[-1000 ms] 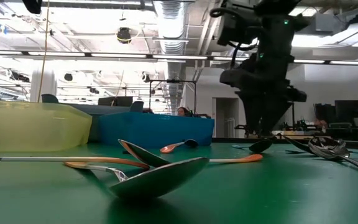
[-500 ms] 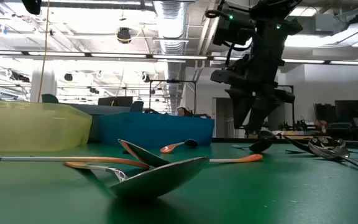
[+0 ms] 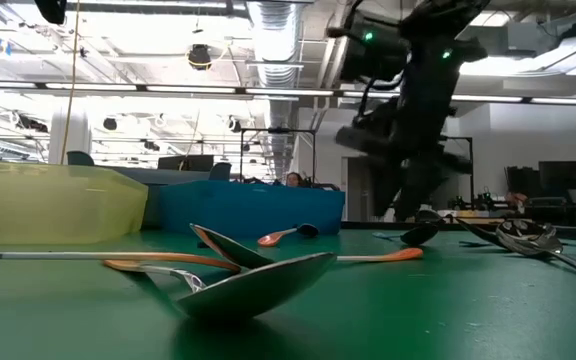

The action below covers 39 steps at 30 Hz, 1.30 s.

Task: Sort silverware by color (type)
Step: Put the blue spoon into the light blue bin

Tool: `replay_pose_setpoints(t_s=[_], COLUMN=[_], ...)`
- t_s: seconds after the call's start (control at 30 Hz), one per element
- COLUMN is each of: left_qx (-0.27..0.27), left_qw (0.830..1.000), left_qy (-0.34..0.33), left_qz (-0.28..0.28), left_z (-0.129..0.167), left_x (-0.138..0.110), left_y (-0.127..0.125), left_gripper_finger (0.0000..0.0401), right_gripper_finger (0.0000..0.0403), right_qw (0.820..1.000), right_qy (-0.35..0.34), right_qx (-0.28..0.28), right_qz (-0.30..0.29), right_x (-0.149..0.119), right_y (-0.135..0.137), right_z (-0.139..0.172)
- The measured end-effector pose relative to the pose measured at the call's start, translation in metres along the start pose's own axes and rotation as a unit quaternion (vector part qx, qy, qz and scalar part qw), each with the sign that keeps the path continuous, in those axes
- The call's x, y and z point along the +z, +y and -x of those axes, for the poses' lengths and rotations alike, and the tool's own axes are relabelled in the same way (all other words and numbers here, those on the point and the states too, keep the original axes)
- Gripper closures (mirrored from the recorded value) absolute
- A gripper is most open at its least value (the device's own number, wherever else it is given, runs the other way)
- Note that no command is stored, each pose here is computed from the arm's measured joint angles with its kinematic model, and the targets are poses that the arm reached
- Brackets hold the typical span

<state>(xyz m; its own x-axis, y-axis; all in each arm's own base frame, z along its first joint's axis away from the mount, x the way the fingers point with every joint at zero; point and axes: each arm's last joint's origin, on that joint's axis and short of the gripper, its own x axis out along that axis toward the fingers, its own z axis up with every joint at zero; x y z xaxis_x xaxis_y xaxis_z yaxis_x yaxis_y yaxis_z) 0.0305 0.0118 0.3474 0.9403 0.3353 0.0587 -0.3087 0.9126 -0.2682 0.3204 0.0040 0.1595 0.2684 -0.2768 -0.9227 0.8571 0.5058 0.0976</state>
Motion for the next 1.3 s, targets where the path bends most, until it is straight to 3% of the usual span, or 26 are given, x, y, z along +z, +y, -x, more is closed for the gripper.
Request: replay_pose_setpoints(t_s=[0.43,0.67,0.77,0.9,1.03,1.3], left_qx=[0.022,0.024,0.024,0.024,0.025,0.026], left_qw=[1.0,1.0,1.0,1.0,1.0,1.0], left_qy=[-0.006,-0.005,-0.006,-0.006,-0.006,-0.006], left_qz=[0.002,0.002,0.002,0.004,0.004,0.0], left_z=[0.0,-0.001,-0.001,-0.001,-0.001,-0.001], left_x=[0.0,0.0,0.0,0.0,0.0,0.0], left_y=[0.001,0.002,0.002,0.002,0.002,0.002], left_gripper_finger=[0.0279,0.0279,0.0279,0.0279,0.0279,0.0279], right_gripper_finger=[0.0221,0.0221,0.0221,0.0221,0.0221,0.0221], right_qw=[0.999,0.999,0.999,0.998,0.991,0.989], right_qy=[0.032,-0.013,-0.012,0.006,0.037,0.019], right_qx=[-0.024,0.0,-0.017,-0.054,-0.126,-0.107], right_qz=[0.016,0.038,0.044,0.027,-0.005,-0.103], right_x=[-0.015,0.0,0.002,0.002,-0.004,-0.009], right_y=[0.01,0.009,0.0,-0.016,-0.03,-0.032], right_z=[-0.025,0.017,0.033,0.048,0.046,0.032])
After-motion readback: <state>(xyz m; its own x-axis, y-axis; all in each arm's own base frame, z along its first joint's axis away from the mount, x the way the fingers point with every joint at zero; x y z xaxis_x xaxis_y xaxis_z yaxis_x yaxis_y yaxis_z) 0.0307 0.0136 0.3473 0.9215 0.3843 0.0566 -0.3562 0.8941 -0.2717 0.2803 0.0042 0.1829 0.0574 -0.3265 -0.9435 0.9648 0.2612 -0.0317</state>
